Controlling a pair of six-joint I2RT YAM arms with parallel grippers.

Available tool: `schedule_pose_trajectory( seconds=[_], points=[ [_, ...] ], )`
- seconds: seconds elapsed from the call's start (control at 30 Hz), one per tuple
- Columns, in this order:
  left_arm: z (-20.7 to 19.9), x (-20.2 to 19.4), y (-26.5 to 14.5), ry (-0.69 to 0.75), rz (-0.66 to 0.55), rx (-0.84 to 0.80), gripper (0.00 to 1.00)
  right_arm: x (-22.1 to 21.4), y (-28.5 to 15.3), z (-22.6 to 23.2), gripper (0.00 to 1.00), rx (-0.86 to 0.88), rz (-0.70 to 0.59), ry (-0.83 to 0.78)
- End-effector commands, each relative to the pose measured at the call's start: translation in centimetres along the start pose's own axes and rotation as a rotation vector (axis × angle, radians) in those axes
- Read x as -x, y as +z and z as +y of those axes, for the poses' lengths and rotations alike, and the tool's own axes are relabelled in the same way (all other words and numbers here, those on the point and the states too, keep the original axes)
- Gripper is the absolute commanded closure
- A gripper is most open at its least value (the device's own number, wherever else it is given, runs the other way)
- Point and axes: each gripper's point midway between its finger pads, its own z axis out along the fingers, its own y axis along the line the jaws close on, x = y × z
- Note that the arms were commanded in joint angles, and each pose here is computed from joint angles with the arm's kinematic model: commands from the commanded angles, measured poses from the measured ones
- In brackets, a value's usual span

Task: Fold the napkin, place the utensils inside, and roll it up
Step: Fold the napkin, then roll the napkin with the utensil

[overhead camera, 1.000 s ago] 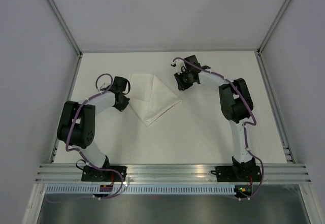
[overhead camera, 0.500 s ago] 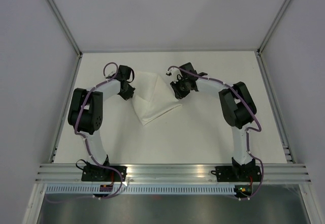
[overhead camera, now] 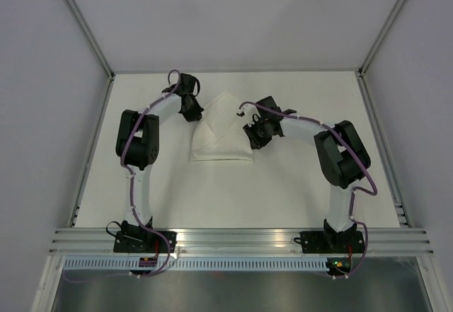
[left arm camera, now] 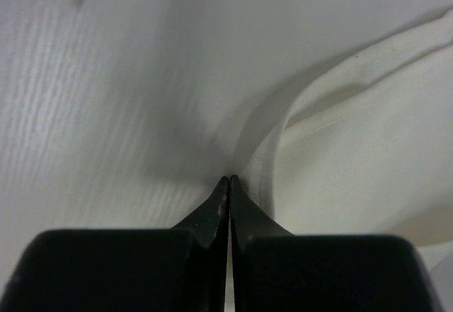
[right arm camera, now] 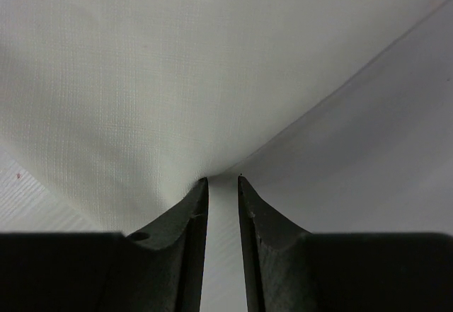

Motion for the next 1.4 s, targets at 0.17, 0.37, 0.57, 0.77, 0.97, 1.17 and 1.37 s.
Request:
schedule_pose_trajectory(
  seconds=[0.17, 0.37, 0.57, 0.77, 0.97, 1.17, 1.37],
  points=[
    [-2.0, -2.7, 1.1, 0.162, 0.113, -0.043, 0.98, -2.6, -1.2, 0.9, 0.71, -0.001, 0.065, -0.027],
    [-2.5, -0.8, -1.2, 0.204, 0.065, -0.083, 0.88, -3.2, -2.8, -0.9, 0.71, -0.041, 0.057, -0.001],
    [-1.2, 2.3, -5.0, 0.174, -0.027, -0.13, 0.62, -2.3, -5.4, -2.8, 0.7, -0.083, -0.002, 0.013],
    [-2.6, 5.0, -12.3, 0.181, -0.195, -0.281, 0.49, 1.1, -8.1, -1.9, 0.57, -0.093, -0.096, -0.077],
    [-3.6, 6.3, -23.0, 0.225, -0.365, -0.457, 0.44, 5.0, -8.1, 4.1, 0.4, -0.077, -0.161, -0.32],
    [-3.5, 6.4, -32.4, 0.248, -0.512, -0.585, 0.39, 5.4, -5.0, 9.5, 0.36, -0.051, -0.142, -0.503],
    [-2.7, 5.8, -38.7, 0.262, -0.638, -0.642, 0.36, 4.9, -1.7, 12.9, 0.34, -0.081, -0.116, -0.666]
  ],
)
